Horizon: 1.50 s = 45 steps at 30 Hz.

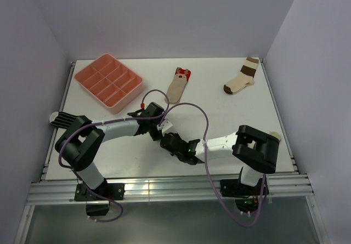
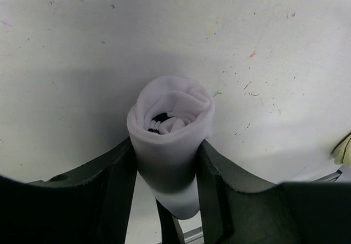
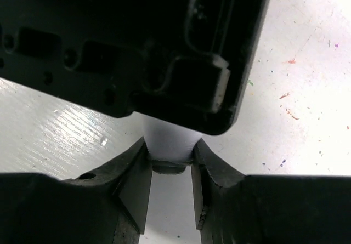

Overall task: Roll the socks
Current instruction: Pick up the sock at the center of the board.

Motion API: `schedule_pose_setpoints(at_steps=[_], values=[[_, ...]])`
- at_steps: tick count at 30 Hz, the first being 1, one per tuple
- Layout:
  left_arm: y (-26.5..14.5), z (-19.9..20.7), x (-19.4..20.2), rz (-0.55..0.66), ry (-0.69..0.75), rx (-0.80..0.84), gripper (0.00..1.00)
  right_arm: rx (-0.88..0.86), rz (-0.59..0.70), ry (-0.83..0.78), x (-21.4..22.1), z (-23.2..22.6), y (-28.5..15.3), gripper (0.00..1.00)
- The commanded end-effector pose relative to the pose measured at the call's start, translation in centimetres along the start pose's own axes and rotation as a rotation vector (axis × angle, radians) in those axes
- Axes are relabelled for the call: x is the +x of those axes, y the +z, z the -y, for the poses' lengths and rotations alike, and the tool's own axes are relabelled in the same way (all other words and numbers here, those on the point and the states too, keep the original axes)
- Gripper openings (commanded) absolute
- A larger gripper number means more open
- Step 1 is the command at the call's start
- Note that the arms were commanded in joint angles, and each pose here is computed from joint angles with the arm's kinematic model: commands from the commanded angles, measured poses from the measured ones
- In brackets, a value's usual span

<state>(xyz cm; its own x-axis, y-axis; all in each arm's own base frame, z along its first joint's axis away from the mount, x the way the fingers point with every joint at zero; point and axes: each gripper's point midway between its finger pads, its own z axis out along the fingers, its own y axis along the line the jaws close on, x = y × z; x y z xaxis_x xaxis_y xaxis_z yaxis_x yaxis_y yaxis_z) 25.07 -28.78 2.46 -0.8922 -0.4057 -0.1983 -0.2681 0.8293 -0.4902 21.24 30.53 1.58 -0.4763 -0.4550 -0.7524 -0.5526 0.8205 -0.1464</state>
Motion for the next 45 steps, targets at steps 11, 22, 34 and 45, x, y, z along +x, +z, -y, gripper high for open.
schedule_pose_setpoints(at_steps=[11, 22, 34, 45], values=[[-0.6, -4.1, 1.3, 0.017, -0.037, -0.089, 0.78, -0.172, -0.026, 0.253, 2.2, -0.9, 0.0, 0.0], [-0.3, -3.2, 1.0, 0.049, -0.082, -0.018, 0.78, -0.312, -0.035, 0.439, 2.7, -0.8, -0.2, 0.0], [2.5, -5.1, 1.9, 0.008, -0.038, -0.132, 0.59, -0.336, -0.019, 0.491, 2.2, -0.4, 0.0, 0.0], [1.3, -4.9, 0.4, 0.073, 0.052, -0.176, 0.0, -0.326, 0.047, 0.502, -1.0, 0.8, -2.5, 0.36]])
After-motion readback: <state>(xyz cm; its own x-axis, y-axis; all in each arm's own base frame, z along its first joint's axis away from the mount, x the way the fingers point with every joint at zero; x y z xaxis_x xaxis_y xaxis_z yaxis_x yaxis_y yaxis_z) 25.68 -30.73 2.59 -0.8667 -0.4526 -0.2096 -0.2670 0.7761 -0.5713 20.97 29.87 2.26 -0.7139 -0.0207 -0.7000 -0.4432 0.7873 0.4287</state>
